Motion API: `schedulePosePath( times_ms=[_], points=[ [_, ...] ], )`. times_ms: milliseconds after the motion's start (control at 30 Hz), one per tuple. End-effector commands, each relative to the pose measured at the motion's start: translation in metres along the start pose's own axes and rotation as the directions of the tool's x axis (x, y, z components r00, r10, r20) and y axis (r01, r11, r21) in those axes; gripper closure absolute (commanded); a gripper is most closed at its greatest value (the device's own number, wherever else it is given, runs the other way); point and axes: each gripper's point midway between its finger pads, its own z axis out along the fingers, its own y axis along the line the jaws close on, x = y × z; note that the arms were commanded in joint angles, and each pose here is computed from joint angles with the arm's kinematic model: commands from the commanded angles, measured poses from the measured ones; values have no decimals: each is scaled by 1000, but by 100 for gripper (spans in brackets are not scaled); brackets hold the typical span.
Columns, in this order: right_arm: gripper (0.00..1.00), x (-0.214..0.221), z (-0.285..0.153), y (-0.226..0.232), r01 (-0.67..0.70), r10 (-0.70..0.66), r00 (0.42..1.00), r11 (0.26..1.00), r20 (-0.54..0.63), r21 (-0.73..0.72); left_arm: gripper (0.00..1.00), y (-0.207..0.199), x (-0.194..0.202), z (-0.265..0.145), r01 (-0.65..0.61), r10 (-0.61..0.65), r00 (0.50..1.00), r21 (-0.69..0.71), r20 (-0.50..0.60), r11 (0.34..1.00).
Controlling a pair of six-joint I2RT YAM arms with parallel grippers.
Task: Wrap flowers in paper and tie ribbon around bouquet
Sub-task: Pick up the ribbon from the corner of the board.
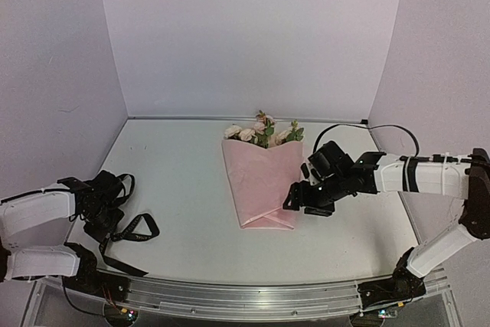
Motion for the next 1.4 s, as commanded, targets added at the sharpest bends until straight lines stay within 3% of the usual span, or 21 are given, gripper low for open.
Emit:
schedulePosePath(
  times_ms=[0, 167, 333, 400, 500, 600, 800, 967, 1133, 1300, 1367],
  points=[
    [26, -1, -7, 2, -12, 13, 999, 1000, 29, -14, 33, -9, 5, 4, 7, -7, 1000, 16, -17, 1000],
    [27, -10, -3, -3, -50, 48, 996, 999, 73, 16, 38, -31, 17, 9, -67, 72, 995, 69, -75, 995],
    [28, -21, -3, -6, -85, 79, 989, 995, 124, 48, 46, -62, 49, 16, -126, 168, 961, 191, -220, 973],
    [30, -25, -4, -8, -102, 92, 985, 993, 147, 63, 57, -76, 63, 18, -148, 215, 938, 247, -271, 958],
    [33, -30, -6, -7, -123, 108, 980, 989, 170, 78, 84, -97, 88, 17, -138, 266, 889, 335, -373, 932],
    [35, -34, -10, 2, -99, 75, 978, 988, 195, 119, 99, -121, 110, 4, -84, 297, 840, 432, -454, 898],
    [38, -40, 1, 47, -8, -21, 979, 990, 205, 138, 100, -162, 134, -33, -86, 431, 751, 573, -500, 815],
    [37, -40, 18, 94, 95, -117, 978, 987, 170, 130, 100, -173, 143, -58, -89, 497, 711, 638, -497, 765],
    [34, -30, 30, 127, 176, -185, 974, 981, 131, 82, 100, -187, 139, -82, -48, 506, 721, 694, -474, 718],
    [30, -18, 48, 155, 251, -255, 962, 967, 98, 52, 100, -207, 111, -97, -67, 456, 812, 719, -363, 692],
    [30, -11, 58, 161, 256, -260, 963, 965, 76, 55, 100, -210, 105, -95, -81, 448, 824, 710, -347, 700]
  ],
)
